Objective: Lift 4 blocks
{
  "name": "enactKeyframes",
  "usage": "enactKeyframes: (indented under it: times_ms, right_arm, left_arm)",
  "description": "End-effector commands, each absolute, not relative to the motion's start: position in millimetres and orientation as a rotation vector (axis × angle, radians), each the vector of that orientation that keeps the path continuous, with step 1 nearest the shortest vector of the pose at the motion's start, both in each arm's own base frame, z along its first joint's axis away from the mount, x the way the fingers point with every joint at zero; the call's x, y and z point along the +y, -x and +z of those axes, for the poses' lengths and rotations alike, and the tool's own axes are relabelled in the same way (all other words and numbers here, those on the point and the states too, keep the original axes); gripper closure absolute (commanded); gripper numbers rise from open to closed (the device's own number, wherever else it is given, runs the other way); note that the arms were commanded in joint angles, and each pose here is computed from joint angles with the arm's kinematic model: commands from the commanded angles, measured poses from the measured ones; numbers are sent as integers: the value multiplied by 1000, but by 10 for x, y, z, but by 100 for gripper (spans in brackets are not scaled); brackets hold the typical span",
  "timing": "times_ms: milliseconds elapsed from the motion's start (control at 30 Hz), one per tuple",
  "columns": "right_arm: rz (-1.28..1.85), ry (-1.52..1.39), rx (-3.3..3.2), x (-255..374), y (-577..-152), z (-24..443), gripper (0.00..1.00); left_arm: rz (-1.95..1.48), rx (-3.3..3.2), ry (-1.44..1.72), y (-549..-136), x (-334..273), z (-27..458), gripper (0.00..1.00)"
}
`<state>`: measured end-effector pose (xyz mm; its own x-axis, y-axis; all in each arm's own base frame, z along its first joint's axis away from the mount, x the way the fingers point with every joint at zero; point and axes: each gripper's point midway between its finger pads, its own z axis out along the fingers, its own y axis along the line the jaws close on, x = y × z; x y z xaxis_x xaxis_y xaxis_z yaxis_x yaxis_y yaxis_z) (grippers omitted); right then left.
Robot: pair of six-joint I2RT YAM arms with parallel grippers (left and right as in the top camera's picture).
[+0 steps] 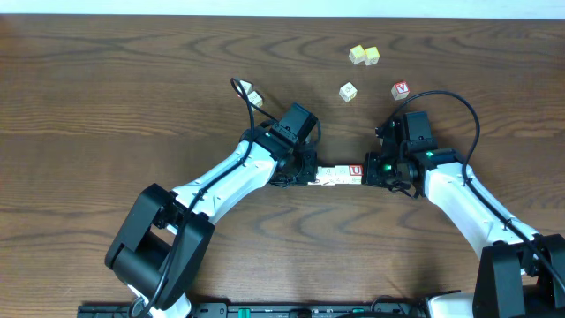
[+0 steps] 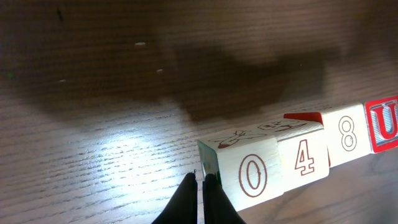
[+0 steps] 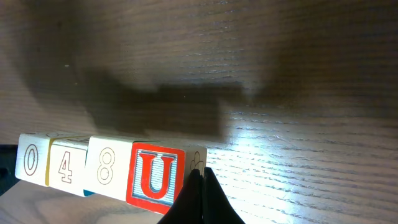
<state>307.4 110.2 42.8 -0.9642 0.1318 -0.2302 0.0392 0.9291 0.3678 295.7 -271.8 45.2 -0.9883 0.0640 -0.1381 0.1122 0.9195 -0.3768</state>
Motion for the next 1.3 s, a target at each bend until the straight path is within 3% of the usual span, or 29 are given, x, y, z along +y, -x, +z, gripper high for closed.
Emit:
enactKeyframes:
  times_ms: [0,1267]
  right_arm:
    - [662,-99,2812,1289,-3078,558,99]
    - [732,-82,2681,1361,-3047,1053,99]
  left_arm:
    - [-676,2938,-192,-2911,-2824,567,93]
    - [-756,2855,-211,-2887,-2847,968,93]
